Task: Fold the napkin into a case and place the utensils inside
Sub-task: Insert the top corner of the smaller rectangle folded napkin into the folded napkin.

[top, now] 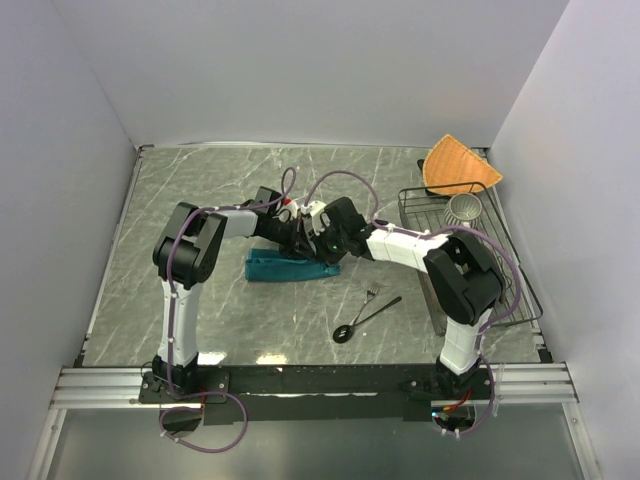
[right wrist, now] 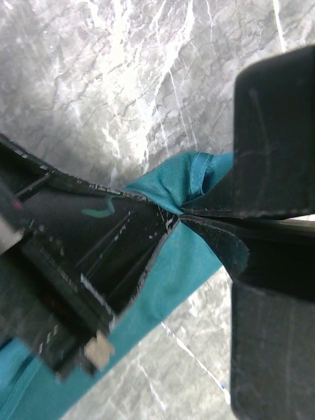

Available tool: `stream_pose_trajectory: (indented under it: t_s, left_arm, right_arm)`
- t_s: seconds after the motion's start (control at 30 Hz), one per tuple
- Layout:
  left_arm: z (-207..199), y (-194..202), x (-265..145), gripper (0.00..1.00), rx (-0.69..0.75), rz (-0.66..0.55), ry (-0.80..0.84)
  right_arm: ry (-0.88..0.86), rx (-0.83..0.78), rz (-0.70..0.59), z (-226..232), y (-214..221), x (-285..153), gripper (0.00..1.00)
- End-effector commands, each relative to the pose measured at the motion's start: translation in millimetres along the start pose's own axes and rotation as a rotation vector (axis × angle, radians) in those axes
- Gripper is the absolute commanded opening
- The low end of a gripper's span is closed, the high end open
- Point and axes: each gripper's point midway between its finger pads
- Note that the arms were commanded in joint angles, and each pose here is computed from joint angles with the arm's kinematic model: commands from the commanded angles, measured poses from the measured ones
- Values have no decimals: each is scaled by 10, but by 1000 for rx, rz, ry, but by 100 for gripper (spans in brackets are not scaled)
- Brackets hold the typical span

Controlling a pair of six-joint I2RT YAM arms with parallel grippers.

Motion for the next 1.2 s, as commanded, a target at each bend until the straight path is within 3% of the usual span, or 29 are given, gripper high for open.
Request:
stream_pose_trajectory:
  t_s: [0.0,0.2,0.5,0.63,0.93,1.17]
  left_arm:
    - [-13,-136,-8,2,14,-39,11]
    - [-35,-137,-52,3,-9,-42,37]
    - [-236,-209,-431,24,57,-92,55]
    - [-17,-171,-673,34,-4,-87,11]
    - [148,93,-789,40,101,-14,-26]
    - [28,107,-647,41,145,5,2]
  right_arm:
    - [21,8,81,-48,166,70,0]
    - [18,37,129,-49,266,146,0]
    - [15,55,168,-55,321,200,0]
    - [7,49,171,-49,326,213,0]
    - [0,28,156,-53,280,224,0]
    - [-5,12,150,-58,238,212,0]
Point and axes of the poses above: each gripper's point midway between its finger pads, its own x axis out along the fingers, its own z axis along the line the jaws close on, y = z × x, and after that the axes turned 8 degrees about -x, right-handed
